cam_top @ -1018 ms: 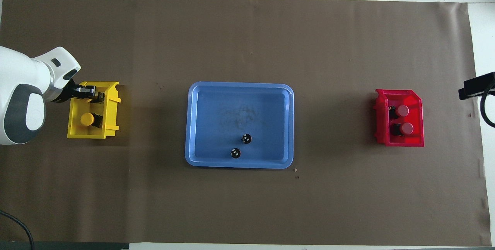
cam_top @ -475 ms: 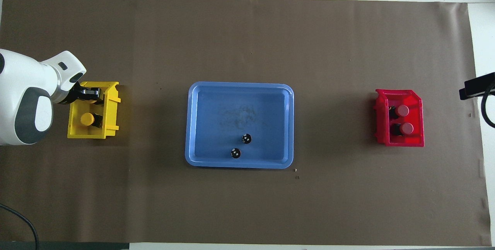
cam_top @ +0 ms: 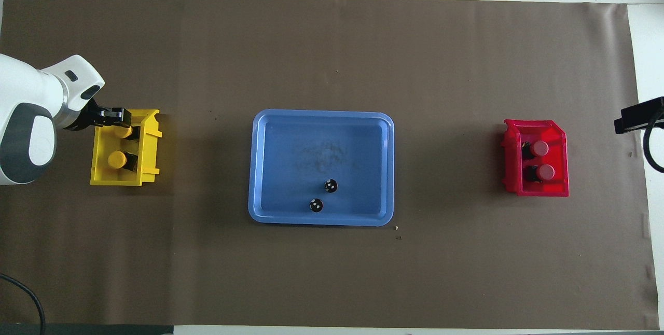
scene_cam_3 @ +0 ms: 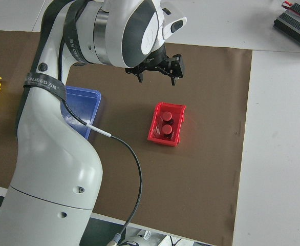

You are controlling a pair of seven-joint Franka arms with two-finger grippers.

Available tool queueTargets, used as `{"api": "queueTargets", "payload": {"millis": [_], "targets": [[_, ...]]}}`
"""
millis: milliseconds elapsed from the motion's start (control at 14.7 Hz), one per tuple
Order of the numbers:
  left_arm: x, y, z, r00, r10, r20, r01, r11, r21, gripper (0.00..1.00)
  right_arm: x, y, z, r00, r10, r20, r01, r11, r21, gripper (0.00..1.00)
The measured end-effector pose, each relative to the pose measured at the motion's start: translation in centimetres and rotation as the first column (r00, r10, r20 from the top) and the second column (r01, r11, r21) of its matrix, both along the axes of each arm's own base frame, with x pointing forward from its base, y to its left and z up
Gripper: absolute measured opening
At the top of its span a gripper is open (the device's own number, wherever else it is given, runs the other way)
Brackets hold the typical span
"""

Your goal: Sort red and yellow buttons by color

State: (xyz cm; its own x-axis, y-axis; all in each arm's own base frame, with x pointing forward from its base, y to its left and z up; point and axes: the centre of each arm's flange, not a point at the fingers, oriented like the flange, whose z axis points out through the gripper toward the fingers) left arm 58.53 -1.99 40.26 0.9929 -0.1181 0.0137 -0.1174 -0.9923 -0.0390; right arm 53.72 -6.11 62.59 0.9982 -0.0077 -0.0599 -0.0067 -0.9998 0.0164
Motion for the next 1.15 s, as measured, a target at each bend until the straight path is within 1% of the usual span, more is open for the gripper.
{"api": "queueTargets", "payload": {"millis": [204,339,475,611,747,950,1154], "targets": [[0.7,-0.3,3.7,1.0,-0.001,-0.029,0.001,1.0,0.005,0.99,0.0,0.2,0.0,1.0,0.003,-0.002,-0.003,1.0,0.0,1.0],[1.0,-0.9,7.2,0.999,-0.004,-0.044,0.004,1.0,-0.001,1.0,0.0,0.2,0.0,1.0,0.003,-0.001,-0.003,1.0,0.0,1.0],[1.1,-1.4,11.8,0.999,0.008,-0.045,-0.01,0.999,-0.047,1.0,-0.1,0.2,0.0,1.0,0.004,-0.002,-0.004,1.0,0.0,1.0],[0.3,-1.8,16.5,0.999,0.004,-0.053,-0.007,0.998,-0.062,1.0,-0.1,0.2,0.1,1.0,0.004,-0.002,-0.004,1.0,0.0,1.0],[-0.7,-2.2,19.9,0.998,-0.004,-0.063,0.0,0.998,-0.067,1.0,-0.1,0.2,0.1,1.0,0.004,-0.001,-0.004,1.0,0.0,1.0],[-1.9,-2.4,22.4,0.998,-0.01,-0.068,0.006,0.998,-0.065,1.0,-0.1,0.3,0.2,1.0,0.004,0.0,-0.004,1.0,0.0,1.0],[-2.2,-2.7,22.7,0.998,-0.015,-0.067,0.011,0.998,-0.066,1.0,-0.1,0.2,0.2,1.0,0.004,0.0,-0.004,1.0,0.0,1.0]]}}
